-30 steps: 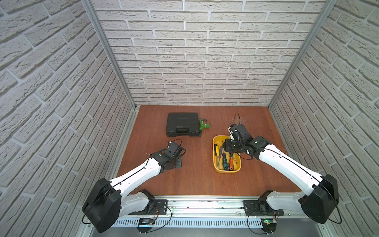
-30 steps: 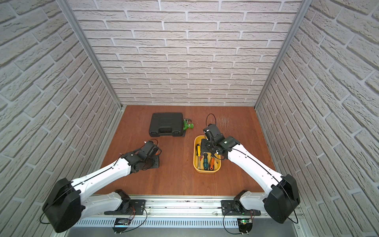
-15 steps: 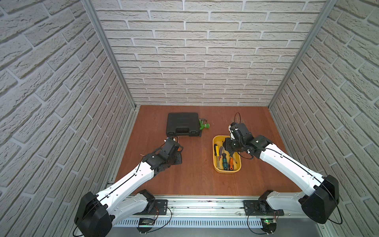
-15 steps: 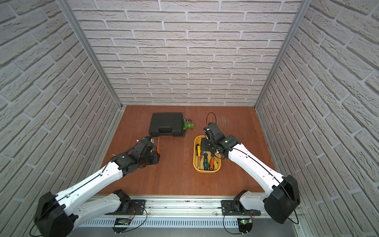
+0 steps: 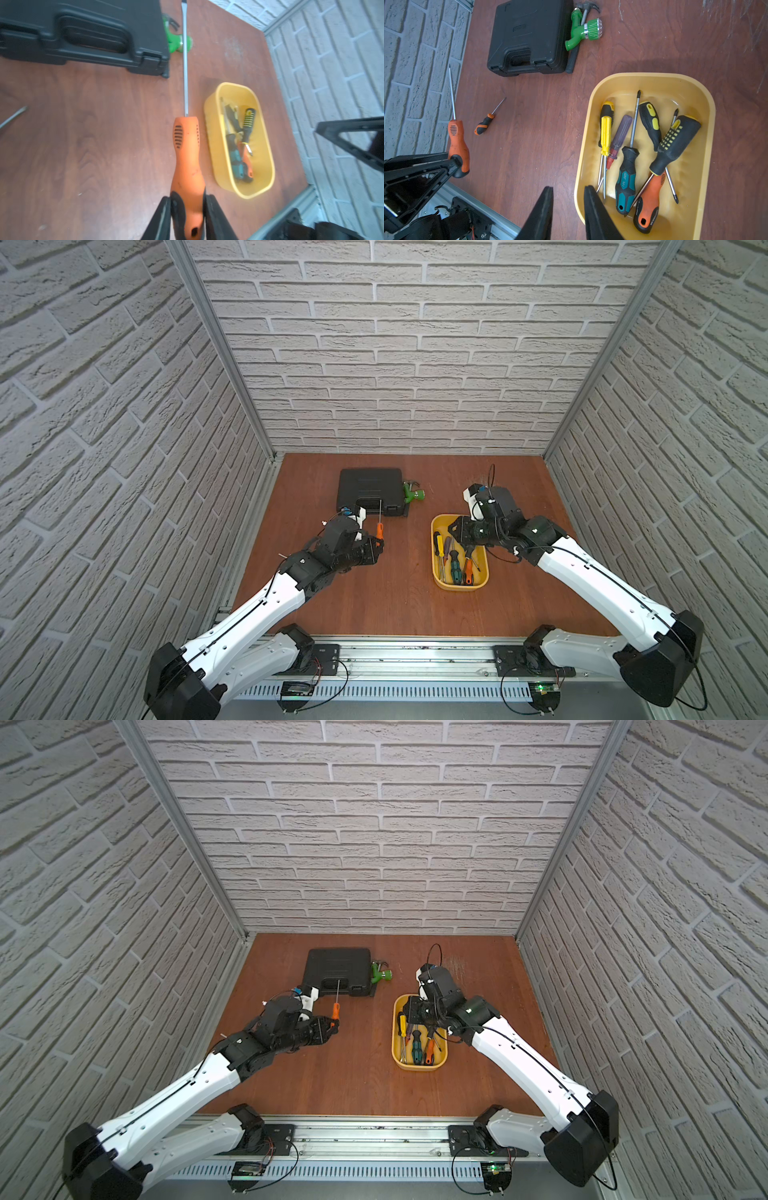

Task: Put the screwdriver on the desktop into the storage box
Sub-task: Pick up the screwdriver from the center of the board.

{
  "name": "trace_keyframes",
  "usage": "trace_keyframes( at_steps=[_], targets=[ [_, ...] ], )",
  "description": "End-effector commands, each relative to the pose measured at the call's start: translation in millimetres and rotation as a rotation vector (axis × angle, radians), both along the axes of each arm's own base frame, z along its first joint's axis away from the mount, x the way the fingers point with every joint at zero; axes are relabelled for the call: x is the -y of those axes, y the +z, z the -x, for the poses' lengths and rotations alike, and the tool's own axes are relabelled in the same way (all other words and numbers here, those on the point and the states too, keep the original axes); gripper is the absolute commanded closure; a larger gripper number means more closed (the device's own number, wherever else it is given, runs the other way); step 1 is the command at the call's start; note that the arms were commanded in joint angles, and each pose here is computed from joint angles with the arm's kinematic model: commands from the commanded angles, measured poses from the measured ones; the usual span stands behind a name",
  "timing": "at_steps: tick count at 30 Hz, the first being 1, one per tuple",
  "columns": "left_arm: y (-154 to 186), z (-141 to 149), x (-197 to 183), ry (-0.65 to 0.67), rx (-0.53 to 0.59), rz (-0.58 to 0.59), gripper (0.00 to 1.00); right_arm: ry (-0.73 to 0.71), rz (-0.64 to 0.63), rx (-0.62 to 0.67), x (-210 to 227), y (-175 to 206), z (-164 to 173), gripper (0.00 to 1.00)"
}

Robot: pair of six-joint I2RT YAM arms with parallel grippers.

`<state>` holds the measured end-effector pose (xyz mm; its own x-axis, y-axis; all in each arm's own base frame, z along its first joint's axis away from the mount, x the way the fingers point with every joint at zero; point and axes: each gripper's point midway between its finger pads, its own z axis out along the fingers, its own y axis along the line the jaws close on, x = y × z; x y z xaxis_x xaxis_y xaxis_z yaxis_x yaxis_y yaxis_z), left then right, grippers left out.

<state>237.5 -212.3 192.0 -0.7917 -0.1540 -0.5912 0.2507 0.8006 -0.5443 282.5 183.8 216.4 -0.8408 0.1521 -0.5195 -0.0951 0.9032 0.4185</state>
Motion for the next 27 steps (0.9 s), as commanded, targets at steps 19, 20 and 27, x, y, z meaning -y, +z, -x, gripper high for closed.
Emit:
trace_keyframes(
  at_steps=[19,20,27],
  targets=[
    [39,2,95,-0.155,0.129,0.229,1.0,0.081,-0.202,0.111,-23,30,10,0.68],
    [37,4,98,-0.162,0.127,0.226,1.0,0.086,-0.218,0.112,-25,30,10,0.68],
    [27,6,114,-0.177,0.109,0.251,1.0,0.107,-0.268,0.116,-34,31,11,0.62]
  ],
)
